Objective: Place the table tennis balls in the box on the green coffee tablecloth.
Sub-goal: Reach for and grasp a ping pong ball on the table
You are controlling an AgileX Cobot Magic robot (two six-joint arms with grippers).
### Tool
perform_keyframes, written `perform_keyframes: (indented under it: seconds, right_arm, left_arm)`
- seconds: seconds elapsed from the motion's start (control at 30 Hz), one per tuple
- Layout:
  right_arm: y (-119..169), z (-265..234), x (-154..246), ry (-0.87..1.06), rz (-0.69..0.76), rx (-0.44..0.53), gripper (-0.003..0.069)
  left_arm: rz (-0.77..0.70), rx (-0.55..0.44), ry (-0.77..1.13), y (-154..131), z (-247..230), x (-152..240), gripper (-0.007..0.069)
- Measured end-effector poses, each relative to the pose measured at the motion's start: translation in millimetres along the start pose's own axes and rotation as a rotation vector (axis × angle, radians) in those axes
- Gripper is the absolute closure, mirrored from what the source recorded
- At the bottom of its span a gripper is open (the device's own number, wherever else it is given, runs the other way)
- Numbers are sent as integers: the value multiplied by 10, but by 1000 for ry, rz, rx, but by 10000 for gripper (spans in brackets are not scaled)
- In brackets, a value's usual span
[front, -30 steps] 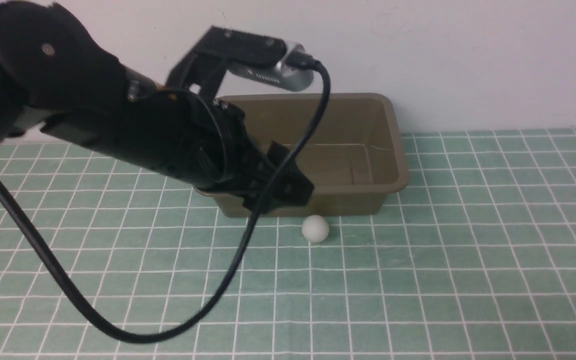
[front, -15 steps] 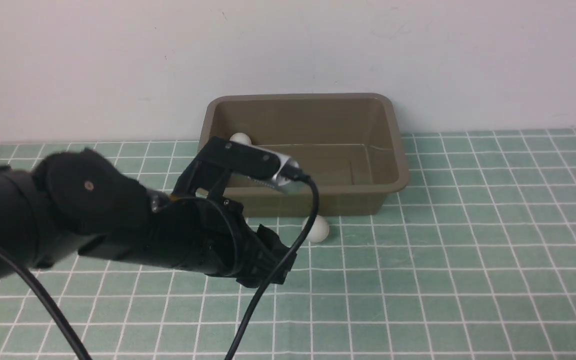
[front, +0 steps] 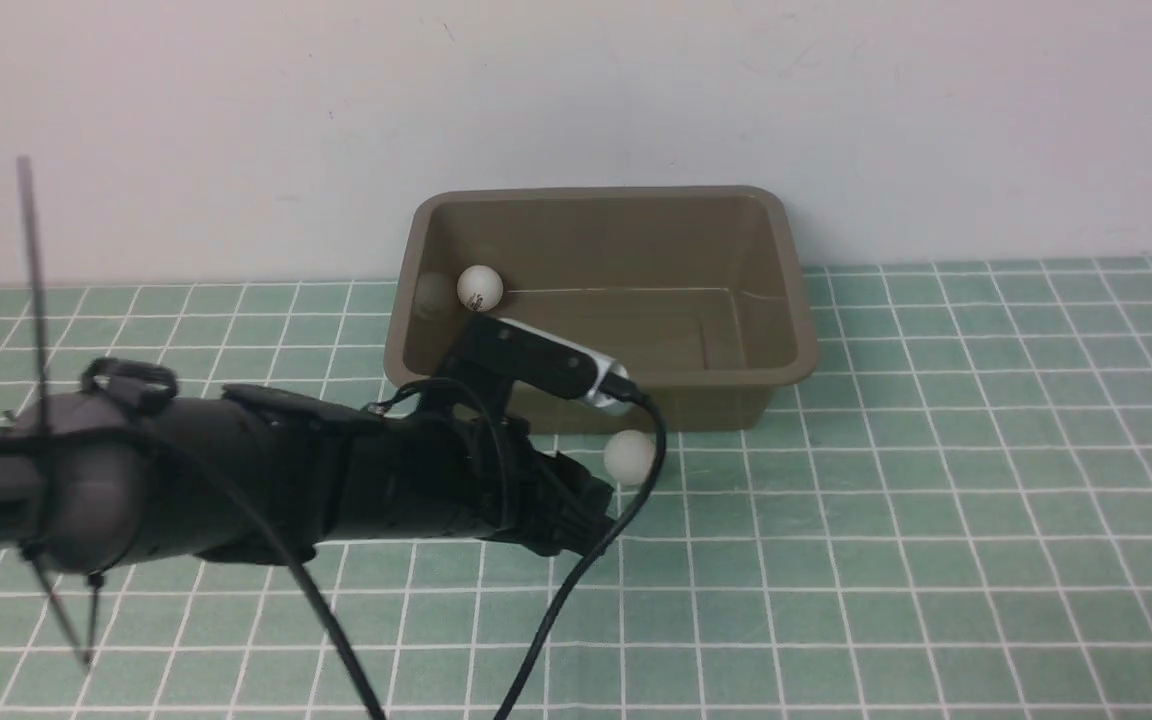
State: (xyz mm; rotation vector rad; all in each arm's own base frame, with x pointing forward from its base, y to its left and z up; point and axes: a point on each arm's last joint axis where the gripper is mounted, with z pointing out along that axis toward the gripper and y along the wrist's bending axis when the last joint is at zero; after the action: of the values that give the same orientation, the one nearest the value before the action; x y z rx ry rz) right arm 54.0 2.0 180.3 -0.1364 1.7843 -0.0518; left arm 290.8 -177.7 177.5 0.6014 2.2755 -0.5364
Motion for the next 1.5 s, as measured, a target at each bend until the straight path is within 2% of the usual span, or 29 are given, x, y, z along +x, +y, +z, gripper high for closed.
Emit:
perform_keyframes:
  seconds: [0.2,0.43,0.5,0.83,1.37,1.43,1.5]
  right_arm:
    - [0,0,0,0,0,0,218]
    - [0,0,0,0,0,0,218]
    - [0,0,0,0,0,0,218]
    - [0,0,0,0,0,0,218]
    - [0,0,0,0,0,0,218]
    - [0,0,0,0,0,0,218]
    - [0,0,0,0,0,0,218]
  left_arm:
    - [15,65,9,-2,273,-66,254]
    - [16,65,6,18,382,-118,76]
    - [18,66,-6,15,380,-159,50]
    - [18,5,-11,90,488,-221,41]
    - [7,23,27,160,863,-169,41]
    - [6,23,31,168,896,-160,46]
    - [-4,24,35,173,913,-148,89]
